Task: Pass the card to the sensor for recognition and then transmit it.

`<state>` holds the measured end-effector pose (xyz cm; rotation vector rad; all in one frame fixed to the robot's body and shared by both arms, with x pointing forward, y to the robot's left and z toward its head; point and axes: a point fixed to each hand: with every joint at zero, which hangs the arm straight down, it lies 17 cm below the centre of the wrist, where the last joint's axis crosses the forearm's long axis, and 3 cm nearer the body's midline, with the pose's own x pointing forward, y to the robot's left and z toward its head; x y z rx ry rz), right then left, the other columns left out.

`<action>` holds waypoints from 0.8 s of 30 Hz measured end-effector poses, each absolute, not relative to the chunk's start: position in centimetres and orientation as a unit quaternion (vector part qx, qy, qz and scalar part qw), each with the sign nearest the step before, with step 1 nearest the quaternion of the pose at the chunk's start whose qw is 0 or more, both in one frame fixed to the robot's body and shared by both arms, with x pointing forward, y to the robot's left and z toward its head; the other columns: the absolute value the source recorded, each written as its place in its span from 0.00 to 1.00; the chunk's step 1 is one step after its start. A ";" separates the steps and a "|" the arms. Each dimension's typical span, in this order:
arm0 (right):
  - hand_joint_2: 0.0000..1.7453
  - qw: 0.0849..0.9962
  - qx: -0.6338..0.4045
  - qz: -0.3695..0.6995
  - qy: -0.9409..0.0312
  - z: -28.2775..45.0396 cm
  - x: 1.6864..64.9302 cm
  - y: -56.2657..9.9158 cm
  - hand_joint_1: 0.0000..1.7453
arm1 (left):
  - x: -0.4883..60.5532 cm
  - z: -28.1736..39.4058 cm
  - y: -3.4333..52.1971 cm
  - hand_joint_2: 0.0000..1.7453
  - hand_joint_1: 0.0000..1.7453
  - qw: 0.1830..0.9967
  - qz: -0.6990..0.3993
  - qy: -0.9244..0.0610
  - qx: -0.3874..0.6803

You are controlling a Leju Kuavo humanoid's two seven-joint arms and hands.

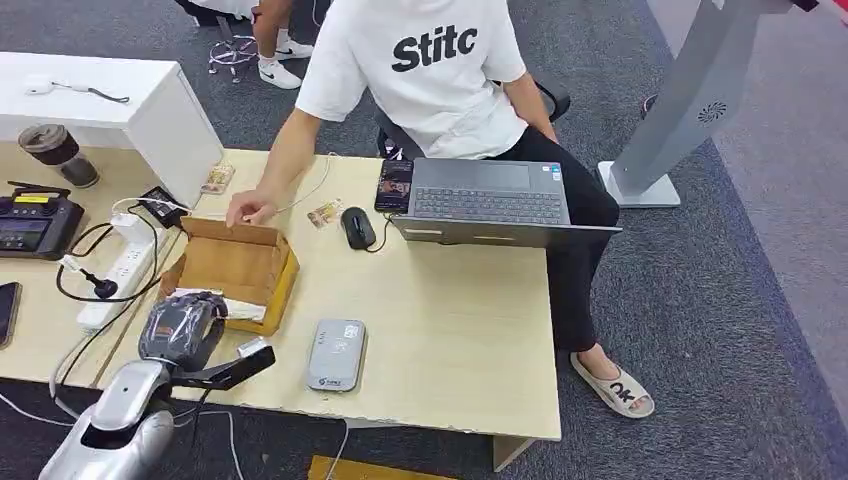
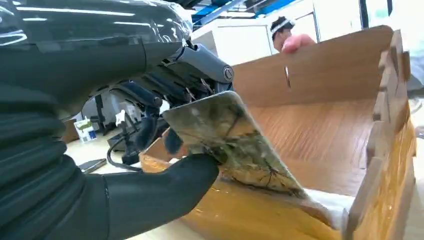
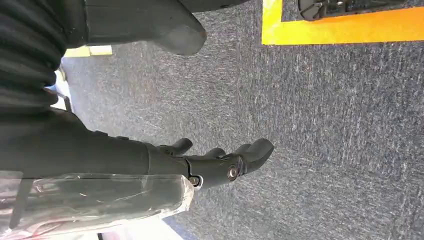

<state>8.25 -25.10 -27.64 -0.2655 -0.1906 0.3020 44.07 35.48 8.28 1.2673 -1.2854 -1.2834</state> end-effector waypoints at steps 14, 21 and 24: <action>1.00 0.974 -0.132 0.157 -0.096 -27.6 8.3 -25.0 0.00 | 44.1 8.5 35.2 1.00 1.00 0.441 -0.517 -0.522 0.516; 1.00 0.974 -0.134 0.156 -0.097 -27.6 8.3 -25.1 0.00 | 44.1 11.3 35.6 1.00 1.00 0.402 -0.496 -0.537 0.552; 1.00 0.973 -0.137 0.157 -0.098 -27.6 8.3 -25.2 0.00 | 44.0 14.0 35.8 1.00 1.00 0.374 -0.477 -0.551 0.574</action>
